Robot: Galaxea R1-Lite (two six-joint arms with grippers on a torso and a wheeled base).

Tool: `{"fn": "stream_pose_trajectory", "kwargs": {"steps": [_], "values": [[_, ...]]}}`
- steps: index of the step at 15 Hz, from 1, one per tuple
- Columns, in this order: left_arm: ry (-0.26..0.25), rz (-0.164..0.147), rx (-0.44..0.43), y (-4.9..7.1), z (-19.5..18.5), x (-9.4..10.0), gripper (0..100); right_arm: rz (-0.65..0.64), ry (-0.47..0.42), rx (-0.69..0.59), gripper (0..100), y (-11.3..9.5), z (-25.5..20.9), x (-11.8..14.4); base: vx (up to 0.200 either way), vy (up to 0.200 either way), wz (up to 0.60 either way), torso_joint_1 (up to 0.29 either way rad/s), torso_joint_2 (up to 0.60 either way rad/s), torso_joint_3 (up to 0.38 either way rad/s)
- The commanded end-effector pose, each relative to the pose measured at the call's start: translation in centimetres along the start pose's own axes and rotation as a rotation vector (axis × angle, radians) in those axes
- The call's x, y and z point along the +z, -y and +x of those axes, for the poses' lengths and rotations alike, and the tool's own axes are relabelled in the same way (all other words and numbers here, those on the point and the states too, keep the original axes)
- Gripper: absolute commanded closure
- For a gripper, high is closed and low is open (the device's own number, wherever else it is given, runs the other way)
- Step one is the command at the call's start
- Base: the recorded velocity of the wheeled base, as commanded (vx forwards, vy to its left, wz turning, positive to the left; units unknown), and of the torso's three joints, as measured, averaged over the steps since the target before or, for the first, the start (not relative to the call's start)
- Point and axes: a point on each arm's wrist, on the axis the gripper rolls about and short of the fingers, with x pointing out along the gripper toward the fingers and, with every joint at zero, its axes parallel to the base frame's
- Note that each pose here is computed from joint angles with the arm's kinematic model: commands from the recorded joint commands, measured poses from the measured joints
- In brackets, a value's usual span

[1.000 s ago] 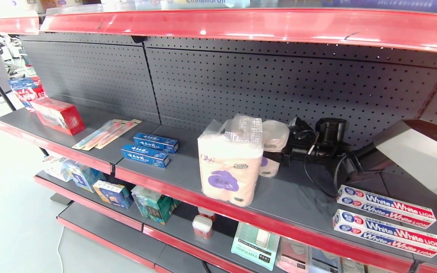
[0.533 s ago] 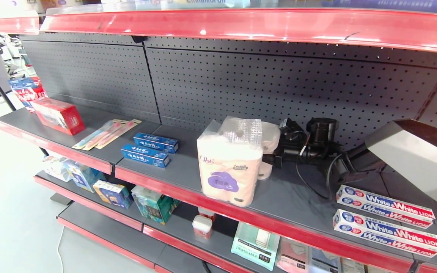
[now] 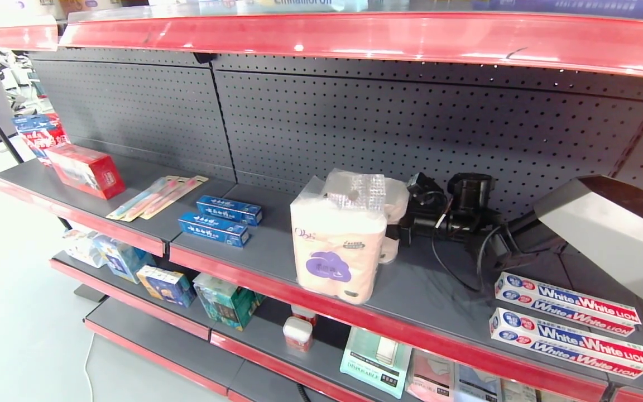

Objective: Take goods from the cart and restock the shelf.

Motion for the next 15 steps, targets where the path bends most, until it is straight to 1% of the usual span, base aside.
{"fn": "stream_pose_trajectory", "kwargs": {"steps": [1,4,15], "values": [[-0.002,0.000,-0.001,0.00,0.01,0.00,0,0.021,-0.008,-0.020,100,0.03,0.04,-0.09,0.000,0.000,0.00,0.000,0.00,0.000],[-0.001,0.000,0.001,0.00,0.01,0.01,0,0.036,-0.009,-0.036,100,0.26,0.02,-0.10,0.000,0.000,0.00,0.000,0.00,0.000],[-0.002,0.000,-0.001,0.00,0.01,0.00,0,0.027,-0.004,-0.018,100,0.26,0.12,-0.25,0.000,0.000,0.00,0.000,0.00,0.000]]}}
